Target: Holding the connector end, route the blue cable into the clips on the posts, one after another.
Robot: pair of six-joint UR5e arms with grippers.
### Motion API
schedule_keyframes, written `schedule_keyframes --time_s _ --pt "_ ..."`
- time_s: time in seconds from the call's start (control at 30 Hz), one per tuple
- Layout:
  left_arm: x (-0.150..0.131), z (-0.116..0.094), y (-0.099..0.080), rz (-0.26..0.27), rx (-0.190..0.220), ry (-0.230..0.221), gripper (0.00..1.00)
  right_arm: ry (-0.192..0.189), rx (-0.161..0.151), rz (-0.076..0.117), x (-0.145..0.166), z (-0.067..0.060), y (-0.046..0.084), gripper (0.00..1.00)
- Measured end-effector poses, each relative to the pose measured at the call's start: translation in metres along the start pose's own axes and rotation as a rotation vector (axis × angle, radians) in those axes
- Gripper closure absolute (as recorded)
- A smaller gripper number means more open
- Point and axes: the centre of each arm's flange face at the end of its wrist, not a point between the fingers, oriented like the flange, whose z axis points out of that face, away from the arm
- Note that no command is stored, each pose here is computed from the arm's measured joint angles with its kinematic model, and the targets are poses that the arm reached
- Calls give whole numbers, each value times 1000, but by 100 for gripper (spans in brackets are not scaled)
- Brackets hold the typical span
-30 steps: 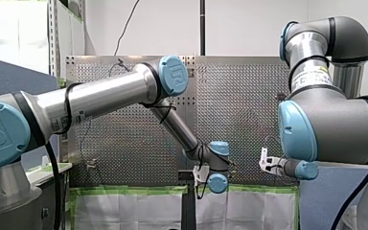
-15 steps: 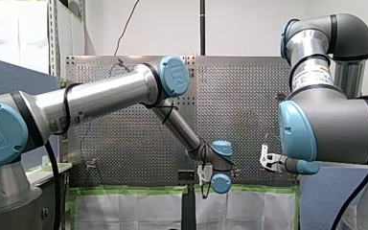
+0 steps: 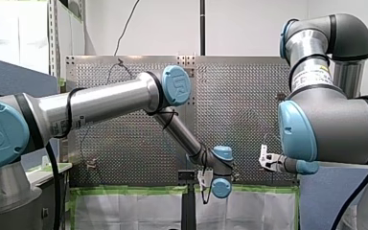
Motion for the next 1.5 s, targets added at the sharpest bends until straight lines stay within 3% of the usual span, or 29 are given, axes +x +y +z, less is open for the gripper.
schedule_keyframes --time_s 0.33,0.83,1.5 --pt "-11 9 -9 -59 6 -31 100 2 8 -18 -1 2 -6 100" --pt "-8 26 9 -70 -5 -15 100 29 3 -37 8 8 2 100" --pt "-25 56 24 -119 -11 -61 100 47 22 -50 17 20 -2 100"
